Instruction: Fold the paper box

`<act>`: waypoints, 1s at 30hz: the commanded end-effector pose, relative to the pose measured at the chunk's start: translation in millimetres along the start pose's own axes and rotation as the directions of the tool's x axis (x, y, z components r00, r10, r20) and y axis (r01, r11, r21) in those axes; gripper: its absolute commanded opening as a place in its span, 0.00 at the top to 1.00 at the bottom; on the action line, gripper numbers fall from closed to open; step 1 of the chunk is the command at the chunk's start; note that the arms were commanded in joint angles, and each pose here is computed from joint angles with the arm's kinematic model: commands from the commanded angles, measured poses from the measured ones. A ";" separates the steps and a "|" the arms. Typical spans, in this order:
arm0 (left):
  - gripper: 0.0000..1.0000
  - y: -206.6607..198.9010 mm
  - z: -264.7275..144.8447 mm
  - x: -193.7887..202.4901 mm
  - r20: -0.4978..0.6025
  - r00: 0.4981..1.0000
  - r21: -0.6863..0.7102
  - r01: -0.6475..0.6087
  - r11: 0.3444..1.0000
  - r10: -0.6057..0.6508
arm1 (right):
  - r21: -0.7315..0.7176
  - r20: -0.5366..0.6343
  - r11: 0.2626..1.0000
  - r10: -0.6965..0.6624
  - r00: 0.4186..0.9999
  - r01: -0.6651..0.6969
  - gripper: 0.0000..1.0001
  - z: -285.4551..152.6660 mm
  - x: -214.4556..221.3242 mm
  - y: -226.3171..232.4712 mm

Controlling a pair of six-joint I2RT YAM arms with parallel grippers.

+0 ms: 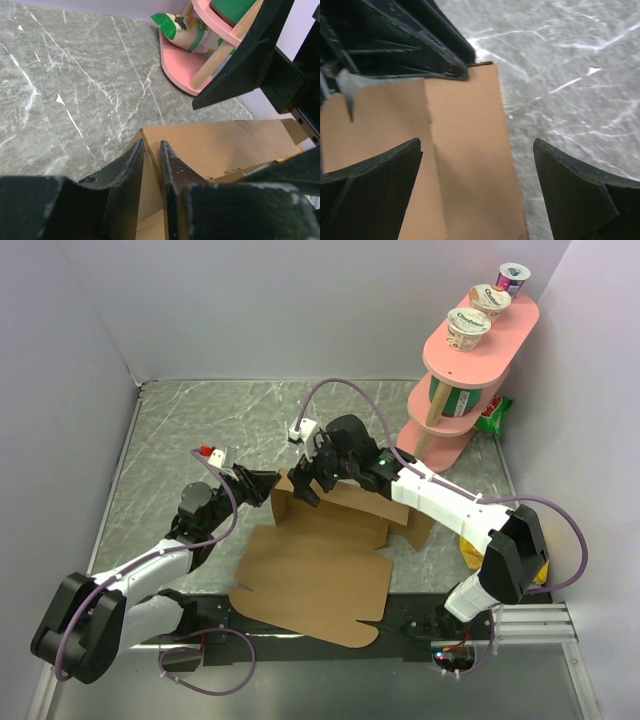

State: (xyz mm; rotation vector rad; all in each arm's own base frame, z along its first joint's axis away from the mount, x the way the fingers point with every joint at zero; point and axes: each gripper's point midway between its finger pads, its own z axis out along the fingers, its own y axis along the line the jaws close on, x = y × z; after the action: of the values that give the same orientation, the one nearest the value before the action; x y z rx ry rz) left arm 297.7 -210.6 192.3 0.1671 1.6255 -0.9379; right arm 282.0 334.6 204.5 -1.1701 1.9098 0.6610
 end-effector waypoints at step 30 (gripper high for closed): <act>0.39 3.5 -22.7 47.2 -0.212 0.961 -0.061 0.170 0.984 -0.179 | 0.174 -0.068 0.969 -0.165 0.984 0.175 0.33 1.4 18.4 -23.8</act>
State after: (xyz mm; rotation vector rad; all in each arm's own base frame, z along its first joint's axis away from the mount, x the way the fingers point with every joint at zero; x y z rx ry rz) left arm 297.9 -203.2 187.9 0.1091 1.7132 -0.9329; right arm 280.7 324.0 173.4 -1.3001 1.8886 0.4650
